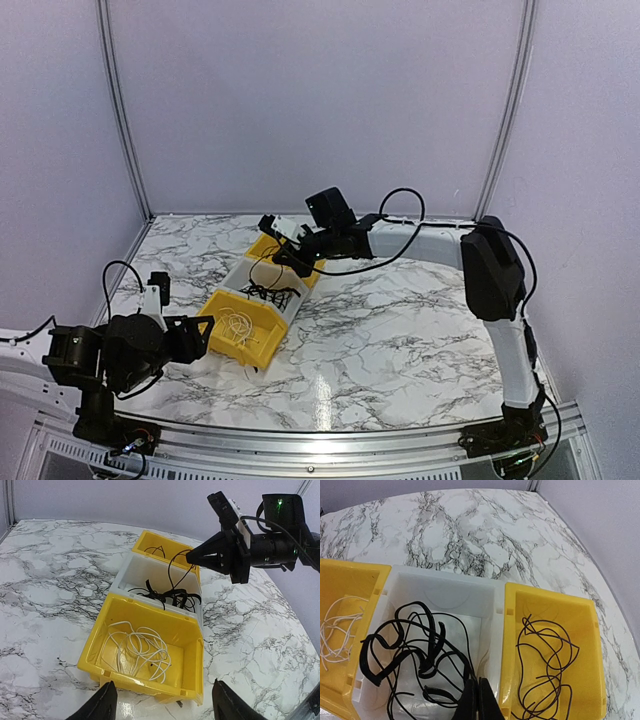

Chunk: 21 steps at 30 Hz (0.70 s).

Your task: Untangle the cables

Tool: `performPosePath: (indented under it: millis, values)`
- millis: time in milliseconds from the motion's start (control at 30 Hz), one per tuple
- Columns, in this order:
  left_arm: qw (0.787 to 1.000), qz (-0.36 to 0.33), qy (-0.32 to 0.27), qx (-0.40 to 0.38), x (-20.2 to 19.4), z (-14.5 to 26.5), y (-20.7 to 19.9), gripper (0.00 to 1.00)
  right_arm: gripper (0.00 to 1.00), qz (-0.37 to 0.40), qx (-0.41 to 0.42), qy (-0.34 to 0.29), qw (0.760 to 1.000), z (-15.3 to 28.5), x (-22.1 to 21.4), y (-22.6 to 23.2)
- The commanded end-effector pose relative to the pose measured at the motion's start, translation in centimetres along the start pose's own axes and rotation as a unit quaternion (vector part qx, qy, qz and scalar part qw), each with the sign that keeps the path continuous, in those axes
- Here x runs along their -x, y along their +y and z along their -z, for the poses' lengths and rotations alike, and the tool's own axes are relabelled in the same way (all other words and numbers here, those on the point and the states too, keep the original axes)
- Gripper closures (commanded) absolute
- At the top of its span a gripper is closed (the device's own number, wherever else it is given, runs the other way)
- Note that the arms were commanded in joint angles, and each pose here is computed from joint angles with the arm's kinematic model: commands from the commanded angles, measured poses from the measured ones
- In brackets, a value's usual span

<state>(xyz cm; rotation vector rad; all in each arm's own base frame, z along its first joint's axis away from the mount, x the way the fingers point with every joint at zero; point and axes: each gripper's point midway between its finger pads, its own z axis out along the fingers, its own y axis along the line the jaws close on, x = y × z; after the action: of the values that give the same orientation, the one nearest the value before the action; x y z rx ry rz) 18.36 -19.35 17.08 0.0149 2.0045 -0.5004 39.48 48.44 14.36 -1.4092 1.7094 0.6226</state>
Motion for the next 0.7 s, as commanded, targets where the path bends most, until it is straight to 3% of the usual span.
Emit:
performPosePath:
  millis: [0, 233, 367, 667]
  values:
    - [1.0, -0.002, 0.001, 0.012, -0.2, 0.1, 0.8, 0.32, 1.0, 0.01, -0.011, 0.02, 1.0, -1.2, -1.3, 0.2]
    - [1.0, -0.009, -0.007, 0.024, 0.0, -0.1, 1.1, 0.3, 1.0, 0.018, -0.013, 0.021, 1.0, -0.4, -0.9, 0.6]
    - [0.999, -0.016, -0.01, 0.031, 0.2, -0.2, 1.0, 0.28, 0.71, 0.032, -0.006, 0.023, 0.999, 0.7, -0.6, 1.1]
    - [0.999, -0.033, -0.016, 0.037, 0.5, -0.9, 0.4, 0.23, 0.39, 0.065, -0.036, 0.053, 0.996, 8.3, -2.2, 2.0]
